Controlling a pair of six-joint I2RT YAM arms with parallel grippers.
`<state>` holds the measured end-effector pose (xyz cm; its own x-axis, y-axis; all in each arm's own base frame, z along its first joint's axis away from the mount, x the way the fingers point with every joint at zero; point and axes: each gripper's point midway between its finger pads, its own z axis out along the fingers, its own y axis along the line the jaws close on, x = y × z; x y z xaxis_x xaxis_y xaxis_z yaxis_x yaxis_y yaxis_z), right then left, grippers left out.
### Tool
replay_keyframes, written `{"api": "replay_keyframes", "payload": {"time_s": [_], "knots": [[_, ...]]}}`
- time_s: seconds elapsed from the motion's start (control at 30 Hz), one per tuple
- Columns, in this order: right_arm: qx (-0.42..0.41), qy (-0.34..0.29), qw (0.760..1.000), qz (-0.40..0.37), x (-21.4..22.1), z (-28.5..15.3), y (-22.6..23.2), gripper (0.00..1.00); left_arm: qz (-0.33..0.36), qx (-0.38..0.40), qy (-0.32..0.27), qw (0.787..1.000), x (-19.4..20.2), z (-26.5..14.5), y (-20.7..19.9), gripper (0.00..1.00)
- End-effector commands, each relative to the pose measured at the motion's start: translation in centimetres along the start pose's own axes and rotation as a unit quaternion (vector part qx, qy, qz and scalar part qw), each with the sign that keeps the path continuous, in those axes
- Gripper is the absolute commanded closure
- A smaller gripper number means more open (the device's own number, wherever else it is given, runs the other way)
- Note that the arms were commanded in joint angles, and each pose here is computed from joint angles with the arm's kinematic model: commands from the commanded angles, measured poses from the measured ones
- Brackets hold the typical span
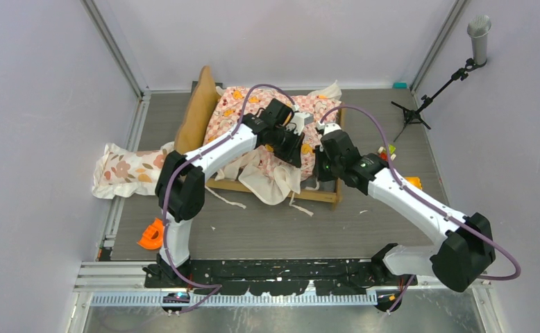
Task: Set up the pet bed
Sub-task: Cross the ropes on the bed frame.
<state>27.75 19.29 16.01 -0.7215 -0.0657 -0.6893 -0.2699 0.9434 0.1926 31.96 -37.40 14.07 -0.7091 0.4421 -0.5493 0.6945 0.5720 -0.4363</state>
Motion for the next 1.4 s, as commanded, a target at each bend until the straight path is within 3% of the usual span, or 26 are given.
{"api": "replay_keyframes", "payload": {"time_s": [0.0,0.43,0.6,0.93,1.17,1.27,1.37], "knots": [[0.02,-0.009,1.0,-0.012,-0.2,1.3,-0.6,0.99,0.018,0.003,-0.022,1.0,-1.5,-1.0,-0.3,1.0],[-0.05,0.079,0.996,-0.01,4.5,2.4,1.4,0.99,0.014,0.005,-0.01,1.0,-0.7,-0.2,0.0,1.0],[-0.035,0.095,0.995,-0.01,5.6,2.2,0.6,0.99,0.011,0.01,-0.005,1.0,-0.5,0.2,0.0,1.0],[0.063,0.102,0.992,-0.037,4.5,2.9,-2.5,0.99,0.009,0.006,-0.002,1.0,-0.3,0.4,0.3,1.0],[-0.011,0.103,0.994,-0.034,3.6,1.8,0.4,0.96,0.012,0.003,0.001,1.0,-0.2,0.4,0.3,1.0],[-0.041,0.123,0.991,-0.035,4.1,1.5,1.4,0.87,0.013,0.002,0.001,1.0,-0.2,0.4,0.4,1.0],[-0.038,0.133,0.99,-0.035,4.6,1.7,1.2,0.71,0.012,0.005,0.0,1.0,-0.2,0.4,0.4,1.0]]}}
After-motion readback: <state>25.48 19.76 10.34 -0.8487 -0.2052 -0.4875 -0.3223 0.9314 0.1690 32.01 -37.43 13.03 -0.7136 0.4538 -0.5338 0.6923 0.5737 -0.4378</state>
